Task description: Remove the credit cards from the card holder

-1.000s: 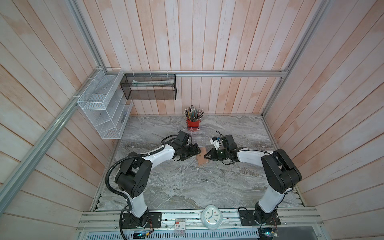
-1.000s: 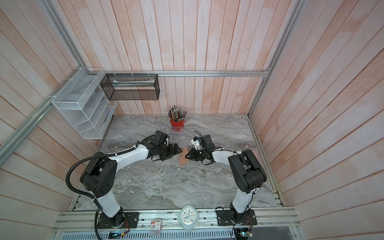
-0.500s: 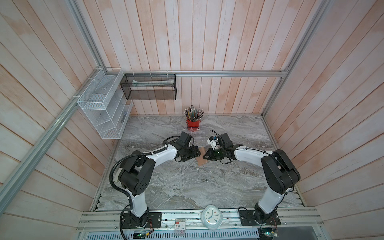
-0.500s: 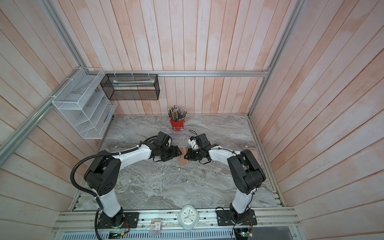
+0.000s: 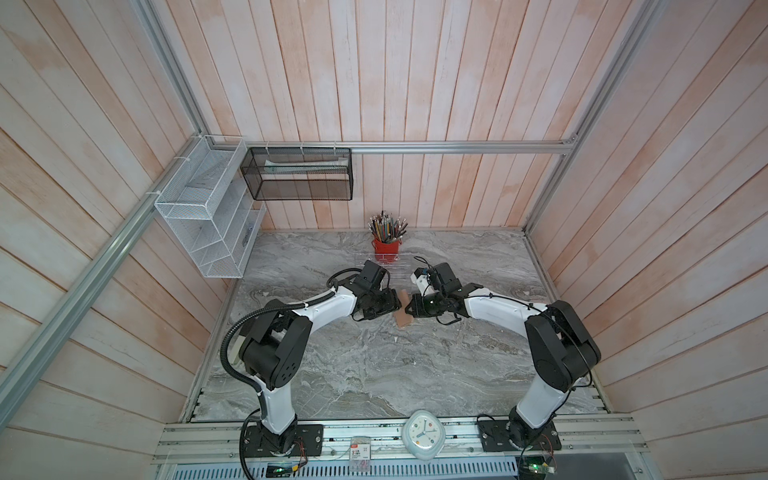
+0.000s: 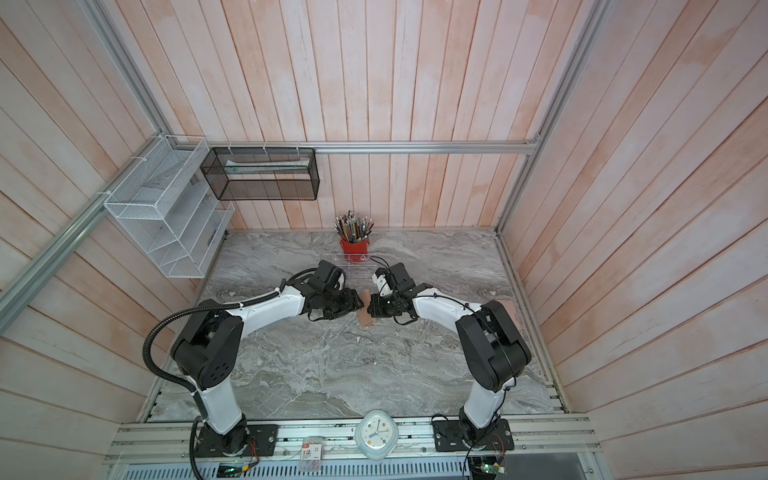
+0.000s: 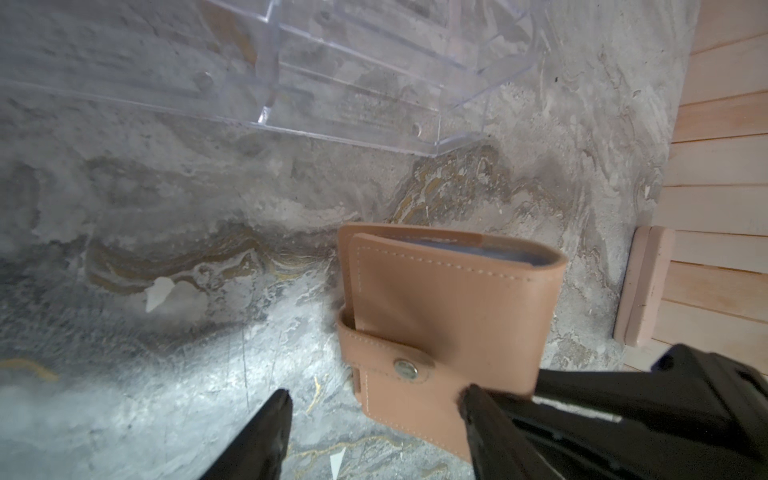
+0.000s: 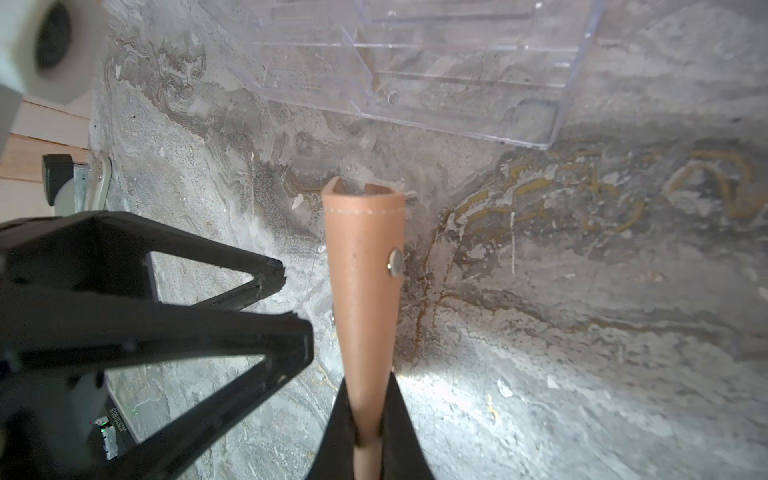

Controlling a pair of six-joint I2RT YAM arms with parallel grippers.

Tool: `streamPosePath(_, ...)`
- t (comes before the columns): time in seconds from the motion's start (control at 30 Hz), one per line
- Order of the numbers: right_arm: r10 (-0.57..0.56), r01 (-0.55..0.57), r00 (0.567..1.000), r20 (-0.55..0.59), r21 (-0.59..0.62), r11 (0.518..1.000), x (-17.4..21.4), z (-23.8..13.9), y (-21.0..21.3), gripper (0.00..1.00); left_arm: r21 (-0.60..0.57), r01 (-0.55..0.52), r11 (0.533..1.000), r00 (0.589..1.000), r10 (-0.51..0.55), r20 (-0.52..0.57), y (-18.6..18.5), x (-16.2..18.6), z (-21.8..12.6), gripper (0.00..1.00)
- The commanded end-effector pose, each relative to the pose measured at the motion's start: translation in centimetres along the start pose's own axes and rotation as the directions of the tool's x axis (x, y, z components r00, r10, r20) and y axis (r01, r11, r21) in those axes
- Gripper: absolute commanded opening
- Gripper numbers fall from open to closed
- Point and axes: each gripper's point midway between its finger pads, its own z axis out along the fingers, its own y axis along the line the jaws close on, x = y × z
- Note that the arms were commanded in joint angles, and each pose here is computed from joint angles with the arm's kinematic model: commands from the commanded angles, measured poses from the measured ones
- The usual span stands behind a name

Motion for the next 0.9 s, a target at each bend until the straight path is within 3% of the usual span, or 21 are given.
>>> streamPosePath(0.0, -0.038, 0.037, 0.999, 0.034, 0.027, 0.999, -1.0, -1.1, 0.8, 0.0, -0.028, -0.002, 1.0, 1.0, 0.002, -0.003, 0.3, -0.2, 0.6, 0.67)
streamPosePath(0.47, -0.075, 0.074, 0.996, 0.037, 0.035, 0.997, -1.1, -0.8, 2.7, 0.0, -0.063, 0.012, 0.998, 1.0, -0.011, 0.017, 1.2, -0.5, 1.3, 0.57)
streamPosePath(0.87, -0.098, 0.096, 0.994, 0.04, 0.044, 0.994, -1.1, -0.6, 3.4, 0.0, -0.09, 0.007, 0.996, 1.0, -0.005, 0.022, 1.8, -0.5, 1.3, 0.36)
